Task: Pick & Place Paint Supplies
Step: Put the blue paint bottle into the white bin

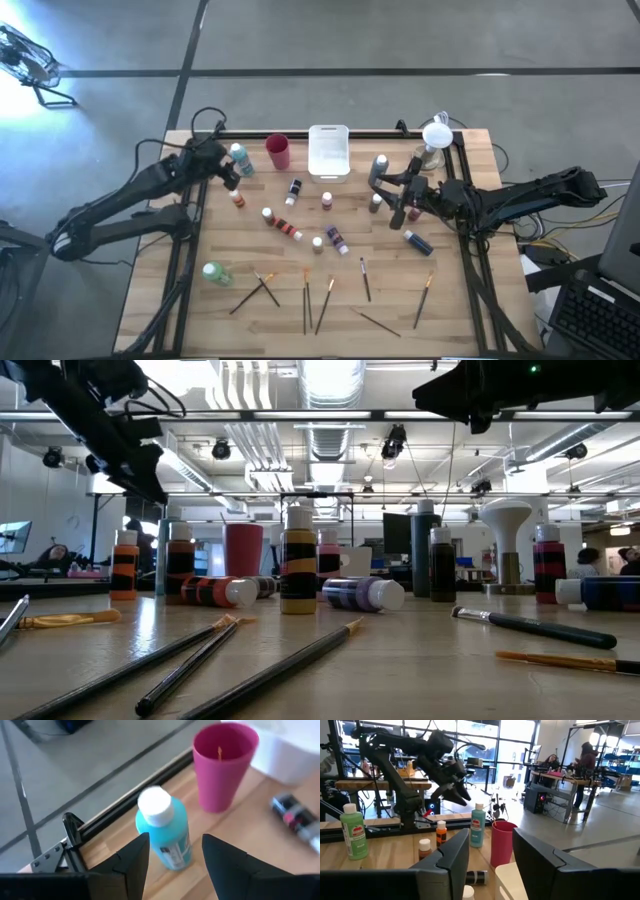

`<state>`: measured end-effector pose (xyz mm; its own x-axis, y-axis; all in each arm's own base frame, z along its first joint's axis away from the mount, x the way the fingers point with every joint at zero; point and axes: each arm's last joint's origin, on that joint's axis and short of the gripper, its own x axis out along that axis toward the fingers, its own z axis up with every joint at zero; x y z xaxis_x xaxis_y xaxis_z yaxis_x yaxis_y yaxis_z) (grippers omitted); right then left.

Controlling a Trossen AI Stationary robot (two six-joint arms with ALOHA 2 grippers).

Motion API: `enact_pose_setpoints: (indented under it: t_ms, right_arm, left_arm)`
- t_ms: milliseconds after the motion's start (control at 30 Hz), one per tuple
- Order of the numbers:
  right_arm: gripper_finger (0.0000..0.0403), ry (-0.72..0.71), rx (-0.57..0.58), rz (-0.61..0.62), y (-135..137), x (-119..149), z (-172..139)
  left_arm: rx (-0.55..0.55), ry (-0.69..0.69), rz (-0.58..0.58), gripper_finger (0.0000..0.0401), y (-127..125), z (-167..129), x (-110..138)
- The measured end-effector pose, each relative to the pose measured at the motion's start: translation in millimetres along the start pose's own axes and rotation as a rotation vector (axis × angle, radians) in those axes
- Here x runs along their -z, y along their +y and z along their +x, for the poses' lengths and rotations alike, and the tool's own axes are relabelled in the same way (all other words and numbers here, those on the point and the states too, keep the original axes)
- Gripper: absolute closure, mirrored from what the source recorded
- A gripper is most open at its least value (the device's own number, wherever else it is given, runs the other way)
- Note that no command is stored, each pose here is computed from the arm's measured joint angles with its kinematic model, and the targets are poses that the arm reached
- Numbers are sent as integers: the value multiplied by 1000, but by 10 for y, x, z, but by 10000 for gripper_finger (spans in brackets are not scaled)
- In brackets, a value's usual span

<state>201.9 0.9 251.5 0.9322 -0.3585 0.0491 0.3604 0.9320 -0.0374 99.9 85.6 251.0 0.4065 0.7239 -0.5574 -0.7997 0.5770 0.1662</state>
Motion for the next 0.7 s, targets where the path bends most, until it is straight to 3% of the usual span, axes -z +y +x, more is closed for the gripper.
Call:
enact_pose_setpoints:
  t_ms: [433, 700]
  right_arm:
    - [214, 4, 2, -2, -1, 16, -4]
    - [204, 8, 19, -7, -10, 28, -5]
  left_arm:
    - [-33, -22, -216, 213, -9, 48, -38]
    - [-39, 14, -217, 213, -59, 183, -61]
